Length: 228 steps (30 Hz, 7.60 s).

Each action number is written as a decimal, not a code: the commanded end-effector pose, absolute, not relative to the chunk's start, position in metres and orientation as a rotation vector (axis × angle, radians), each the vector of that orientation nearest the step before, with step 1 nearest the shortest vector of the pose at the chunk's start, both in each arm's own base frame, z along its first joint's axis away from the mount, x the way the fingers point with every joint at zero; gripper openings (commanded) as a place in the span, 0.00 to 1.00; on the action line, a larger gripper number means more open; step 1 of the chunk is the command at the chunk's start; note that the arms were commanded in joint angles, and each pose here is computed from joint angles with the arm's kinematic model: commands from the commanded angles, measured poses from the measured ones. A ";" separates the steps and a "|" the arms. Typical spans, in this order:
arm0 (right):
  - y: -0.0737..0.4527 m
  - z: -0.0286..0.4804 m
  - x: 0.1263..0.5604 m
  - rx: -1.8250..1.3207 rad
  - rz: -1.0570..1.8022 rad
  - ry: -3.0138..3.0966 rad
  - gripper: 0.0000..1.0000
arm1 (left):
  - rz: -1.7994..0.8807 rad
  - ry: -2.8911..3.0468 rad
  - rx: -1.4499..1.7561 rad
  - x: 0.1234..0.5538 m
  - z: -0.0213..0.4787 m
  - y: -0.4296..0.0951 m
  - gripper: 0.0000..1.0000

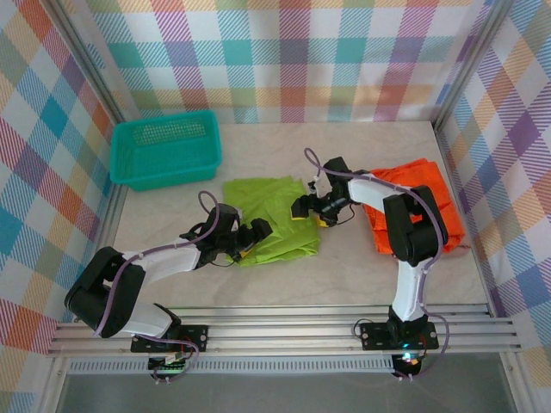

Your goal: Fold and stack the shorts

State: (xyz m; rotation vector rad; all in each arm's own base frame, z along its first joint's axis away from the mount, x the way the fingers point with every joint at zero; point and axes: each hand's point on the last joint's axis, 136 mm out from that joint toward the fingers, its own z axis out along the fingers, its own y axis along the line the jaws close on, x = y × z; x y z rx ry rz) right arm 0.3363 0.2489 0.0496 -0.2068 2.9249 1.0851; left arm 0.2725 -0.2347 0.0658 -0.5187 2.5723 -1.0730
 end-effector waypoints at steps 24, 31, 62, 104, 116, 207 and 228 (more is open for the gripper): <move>0.278 0.035 0.333 -0.171 1.292 2.882 0.68 | -0.798 2.761 -0.607 0.243 0.009 -0.202 0.94; 0.277 0.030 0.333 -0.166 1.273 2.887 0.39 | -0.812 2.748 -0.612 0.245 0.011 -0.203 0.94; 0.143 0.186 0.318 -0.495 0.023 2.906 0.00 | -0.899 2.331 -0.529 0.279 0.140 -0.173 1.00; -0.013 0.325 0.320 -0.027 -0.310 2.705 0.00 | -0.933 2.349 -0.536 0.290 0.132 -0.184 1.00; -0.078 0.288 0.343 0.022 -0.552 2.748 0.02 | -0.939 2.380 -0.528 0.295 0.124 -0.190 1.00; 0.050 0.113 0.377 -0.148 0.260 1.983 0.99 | 0.251 1.785 -0.439 0.341 0.125 0.031 1.00; 0.029 0.093 0.396 -0.089 0.228 1.943 0.99 | 0.105 1.936 -0.242 0.388 0.082 0.014 1.00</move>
